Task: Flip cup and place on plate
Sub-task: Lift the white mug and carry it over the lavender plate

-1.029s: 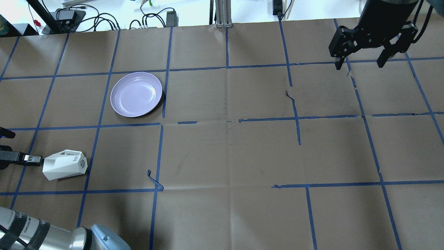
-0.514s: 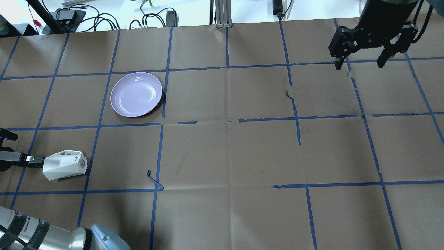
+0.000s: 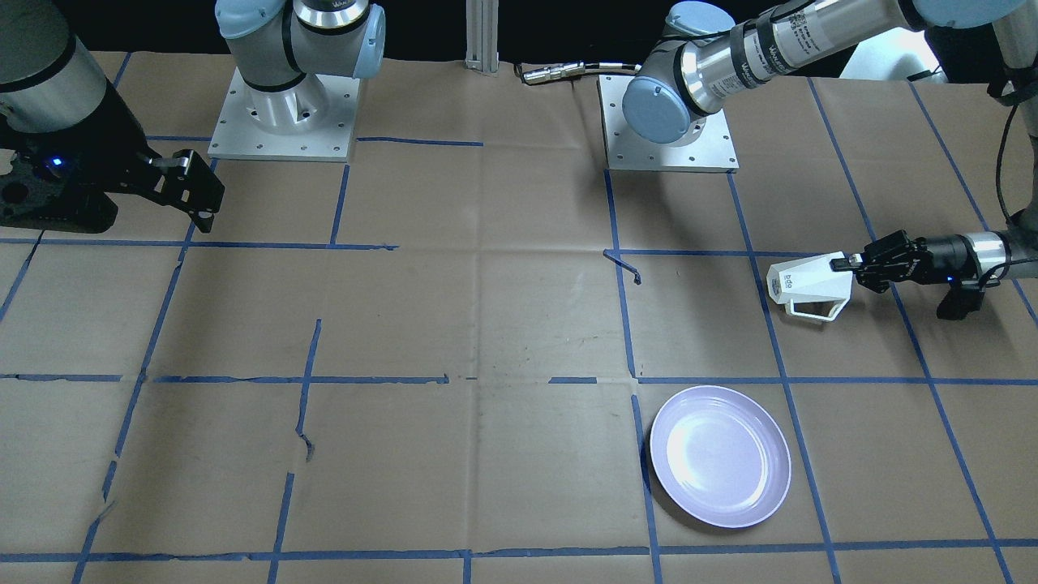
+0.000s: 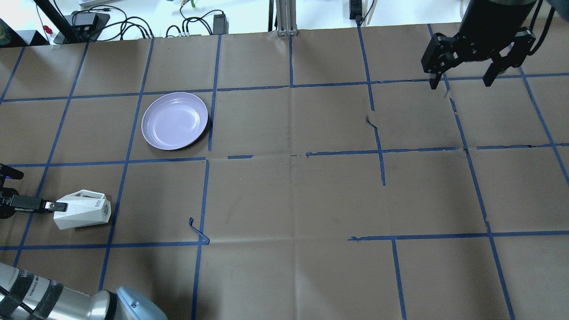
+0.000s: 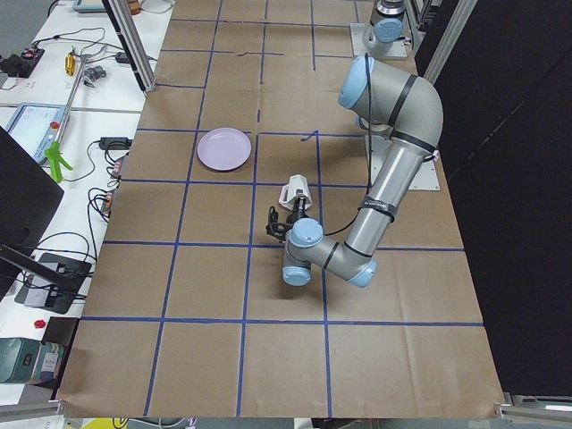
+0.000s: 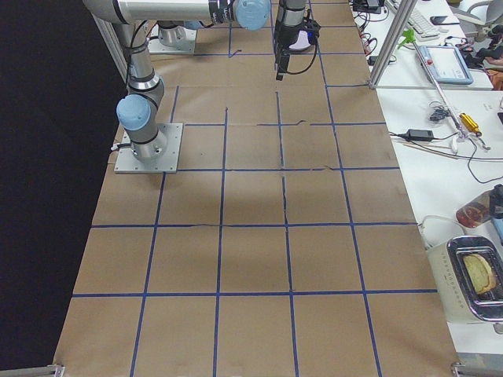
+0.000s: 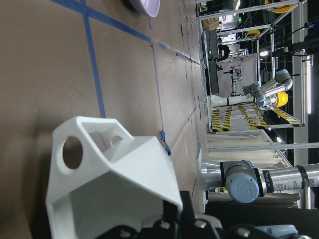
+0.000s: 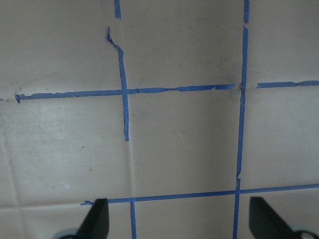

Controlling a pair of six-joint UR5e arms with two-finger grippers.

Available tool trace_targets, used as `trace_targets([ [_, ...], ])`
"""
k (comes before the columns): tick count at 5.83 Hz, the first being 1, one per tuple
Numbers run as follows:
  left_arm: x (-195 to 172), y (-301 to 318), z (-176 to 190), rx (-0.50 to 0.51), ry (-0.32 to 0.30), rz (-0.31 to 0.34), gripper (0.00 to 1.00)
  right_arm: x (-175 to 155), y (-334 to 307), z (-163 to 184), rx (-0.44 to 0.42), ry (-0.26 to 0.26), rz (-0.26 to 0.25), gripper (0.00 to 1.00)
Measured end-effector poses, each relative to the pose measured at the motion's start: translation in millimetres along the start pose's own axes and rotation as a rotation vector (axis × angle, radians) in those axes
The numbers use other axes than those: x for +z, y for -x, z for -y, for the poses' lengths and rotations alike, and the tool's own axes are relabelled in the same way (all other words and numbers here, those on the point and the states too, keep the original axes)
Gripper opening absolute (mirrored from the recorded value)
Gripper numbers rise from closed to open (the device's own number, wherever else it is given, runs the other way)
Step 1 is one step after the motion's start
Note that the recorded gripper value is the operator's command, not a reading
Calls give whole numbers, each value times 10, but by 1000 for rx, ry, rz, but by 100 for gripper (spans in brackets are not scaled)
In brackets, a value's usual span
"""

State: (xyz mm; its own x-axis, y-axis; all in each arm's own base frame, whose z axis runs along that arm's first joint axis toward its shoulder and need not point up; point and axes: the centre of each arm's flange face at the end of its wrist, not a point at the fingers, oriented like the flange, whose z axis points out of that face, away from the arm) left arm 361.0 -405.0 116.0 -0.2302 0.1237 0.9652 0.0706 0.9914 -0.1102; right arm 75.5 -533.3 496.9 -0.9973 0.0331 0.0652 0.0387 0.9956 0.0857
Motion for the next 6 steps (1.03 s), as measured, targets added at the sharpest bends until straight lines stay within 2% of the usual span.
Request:
trace_targets([
  [2,-102,-259,17,-28,-31,-13,0,0,0,1,0,0,0,100],
  [3,-201,-681,70,-66,-52,-21,0,0,0,0,0,0,0,100],
  [5,-233,-1781,271,-172,-109,35,0,0,0,1,0,0,0,100],
  [6,-50,-2342,445,-226,-132,79,0,1,-1,0,0,0,0,100],
])
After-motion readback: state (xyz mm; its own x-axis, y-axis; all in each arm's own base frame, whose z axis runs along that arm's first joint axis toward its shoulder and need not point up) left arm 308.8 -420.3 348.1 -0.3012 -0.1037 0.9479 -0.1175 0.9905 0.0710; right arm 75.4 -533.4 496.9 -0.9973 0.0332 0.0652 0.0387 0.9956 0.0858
